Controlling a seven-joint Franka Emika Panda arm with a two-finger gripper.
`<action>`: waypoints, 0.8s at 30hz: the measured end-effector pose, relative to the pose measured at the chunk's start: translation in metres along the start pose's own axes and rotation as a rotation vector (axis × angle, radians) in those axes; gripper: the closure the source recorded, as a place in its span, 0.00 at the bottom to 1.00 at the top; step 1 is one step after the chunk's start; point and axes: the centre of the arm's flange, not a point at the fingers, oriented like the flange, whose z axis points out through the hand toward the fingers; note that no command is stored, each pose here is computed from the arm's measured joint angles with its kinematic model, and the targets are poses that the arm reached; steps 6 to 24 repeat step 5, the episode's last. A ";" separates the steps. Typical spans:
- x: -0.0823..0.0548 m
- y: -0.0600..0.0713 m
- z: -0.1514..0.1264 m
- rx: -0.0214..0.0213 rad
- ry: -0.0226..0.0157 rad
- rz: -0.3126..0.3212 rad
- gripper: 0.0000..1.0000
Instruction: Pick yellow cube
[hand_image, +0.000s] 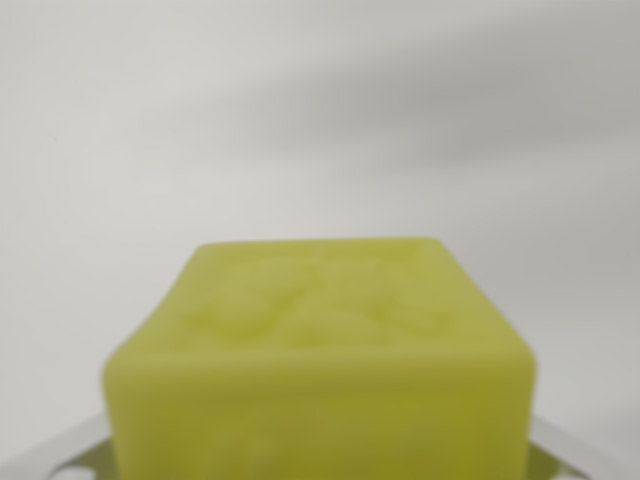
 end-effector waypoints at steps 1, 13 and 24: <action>0.000 0.000 0.000 0.0000 0.0000 0.000 1.00; 0.000 0.000 0.000 0.0000 0.0000 0.000 1.00; 0.000 0.000 0.000 0.0000 0.0000 0.000 1.00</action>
